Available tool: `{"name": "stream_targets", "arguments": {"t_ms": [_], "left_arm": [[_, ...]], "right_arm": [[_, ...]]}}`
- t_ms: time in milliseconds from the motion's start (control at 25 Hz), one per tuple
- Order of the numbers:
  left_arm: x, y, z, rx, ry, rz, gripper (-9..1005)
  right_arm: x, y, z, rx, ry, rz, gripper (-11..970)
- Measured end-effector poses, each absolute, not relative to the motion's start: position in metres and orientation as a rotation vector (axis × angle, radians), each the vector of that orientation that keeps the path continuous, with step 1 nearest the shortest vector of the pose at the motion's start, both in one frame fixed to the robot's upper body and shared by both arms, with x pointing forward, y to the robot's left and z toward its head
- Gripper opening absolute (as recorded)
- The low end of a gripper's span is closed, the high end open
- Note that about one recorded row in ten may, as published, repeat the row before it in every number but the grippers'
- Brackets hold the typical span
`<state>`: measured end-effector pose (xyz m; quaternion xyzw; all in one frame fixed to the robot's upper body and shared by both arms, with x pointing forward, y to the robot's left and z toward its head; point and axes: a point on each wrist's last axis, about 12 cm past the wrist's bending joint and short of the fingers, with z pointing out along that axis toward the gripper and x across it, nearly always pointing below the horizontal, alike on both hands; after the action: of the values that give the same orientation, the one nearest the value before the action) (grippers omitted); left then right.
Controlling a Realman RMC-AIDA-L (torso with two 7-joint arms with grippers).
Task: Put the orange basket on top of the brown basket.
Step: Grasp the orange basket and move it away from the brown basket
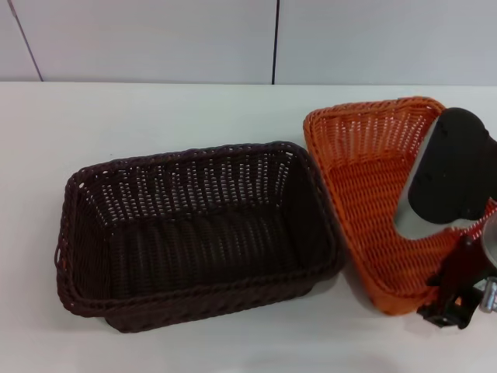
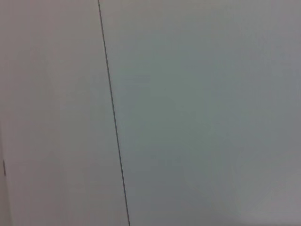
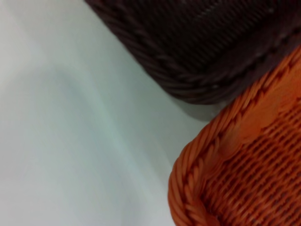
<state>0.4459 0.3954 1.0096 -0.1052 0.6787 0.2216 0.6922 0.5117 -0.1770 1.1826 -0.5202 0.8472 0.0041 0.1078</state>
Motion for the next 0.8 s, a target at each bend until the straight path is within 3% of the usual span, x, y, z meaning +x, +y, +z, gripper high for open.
{"name": "stream_targets", "arguments": {"t_ms": [320, 800], "left_arm": [[0.448, 0.396, 1.007, -0.233, 1.535, 0.496, 620], [0.450, 0.395, 1.007, -0.231, 1.537, 0.492, 619]], "right_arm": [[0.519, -0.179, 1.183, -1.461, 2.503, -0.045, 341], [0.527, -0.171, 1.201, -1.378, 2.355, -0.054, 225]]}}
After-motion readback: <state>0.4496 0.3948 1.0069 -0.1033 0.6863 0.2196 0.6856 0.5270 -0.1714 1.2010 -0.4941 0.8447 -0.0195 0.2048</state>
